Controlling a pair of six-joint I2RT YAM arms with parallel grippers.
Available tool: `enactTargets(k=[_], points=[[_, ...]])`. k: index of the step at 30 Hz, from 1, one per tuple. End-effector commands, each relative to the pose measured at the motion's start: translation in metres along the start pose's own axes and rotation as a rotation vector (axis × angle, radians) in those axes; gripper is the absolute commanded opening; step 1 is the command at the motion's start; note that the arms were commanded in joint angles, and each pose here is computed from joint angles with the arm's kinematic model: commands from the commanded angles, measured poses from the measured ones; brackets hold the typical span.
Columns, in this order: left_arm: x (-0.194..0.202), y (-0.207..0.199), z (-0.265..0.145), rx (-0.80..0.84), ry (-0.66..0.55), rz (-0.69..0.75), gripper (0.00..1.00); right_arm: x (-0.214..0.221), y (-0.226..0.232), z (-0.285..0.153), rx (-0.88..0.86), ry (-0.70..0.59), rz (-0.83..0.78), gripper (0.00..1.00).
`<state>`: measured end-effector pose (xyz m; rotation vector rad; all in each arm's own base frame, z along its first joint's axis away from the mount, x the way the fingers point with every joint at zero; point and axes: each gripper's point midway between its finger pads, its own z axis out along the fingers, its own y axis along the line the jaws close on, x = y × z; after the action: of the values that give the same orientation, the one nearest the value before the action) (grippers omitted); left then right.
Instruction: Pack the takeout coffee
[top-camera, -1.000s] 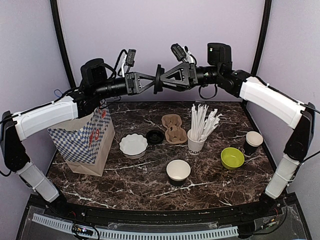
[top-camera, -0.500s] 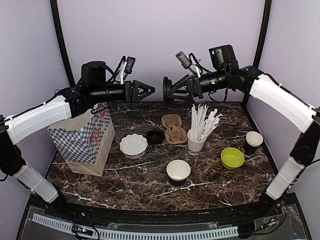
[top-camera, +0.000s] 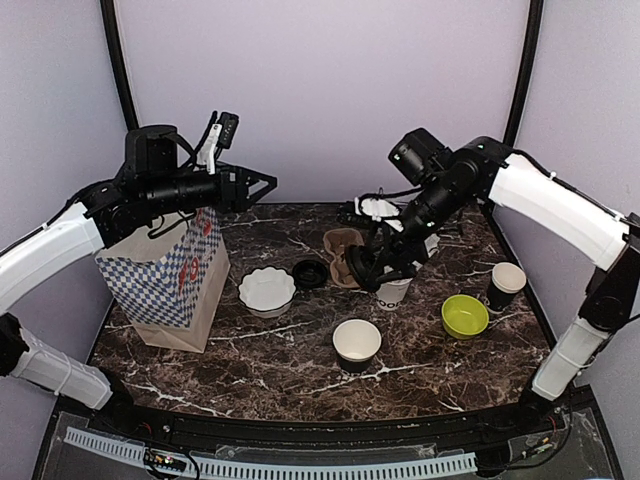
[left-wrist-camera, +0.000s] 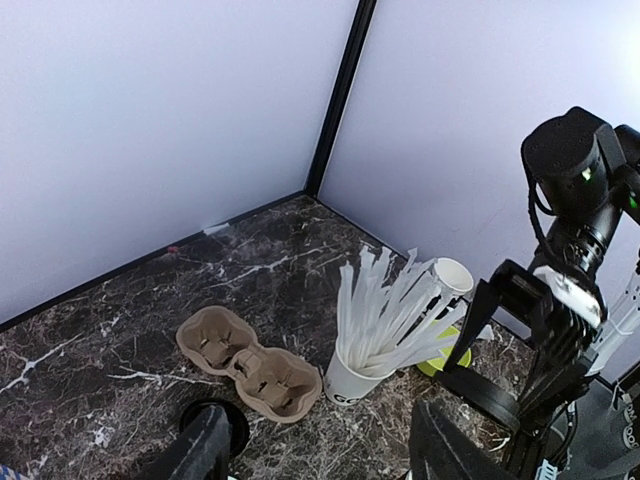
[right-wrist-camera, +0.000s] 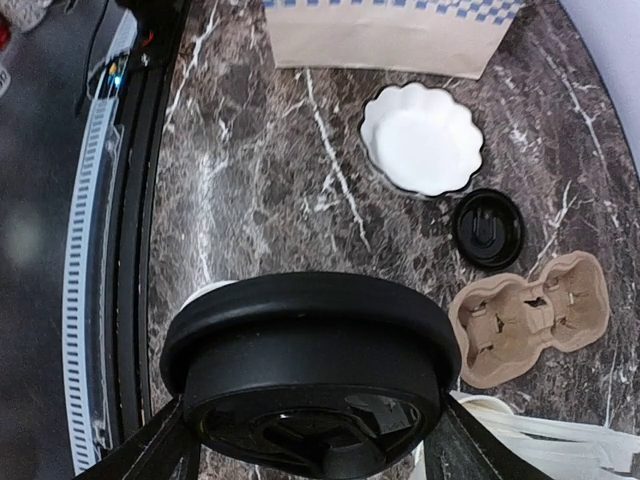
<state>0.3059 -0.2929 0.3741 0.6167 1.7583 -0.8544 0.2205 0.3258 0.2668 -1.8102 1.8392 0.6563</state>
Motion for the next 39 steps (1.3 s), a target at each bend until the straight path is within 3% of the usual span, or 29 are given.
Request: enactTargets(k=[1,10,18,39], points=[[0.005,0.006,-0.007,-0.034,0.004,0.030,0.63,0.037,0.018,0.022,-0.035,0.223,-0.079,0.70],[0.010,0.007,-0.011,-0.035,0.001,0.030,0.63,0.057,0.043,0.063,-0.073,0.401,-0.117,0.69],[0.013,0.006,-0.014,-0.031,0.000,0.025,0.63,0.068,0.045,0.080,-0.059,0.475,-0.131,0.68],[0.026,0.009,-0.012,-0.037,0.018,0.019,0.63,0.078,0.059,0.096,-0.116,0.535,-0.142,0.68]])
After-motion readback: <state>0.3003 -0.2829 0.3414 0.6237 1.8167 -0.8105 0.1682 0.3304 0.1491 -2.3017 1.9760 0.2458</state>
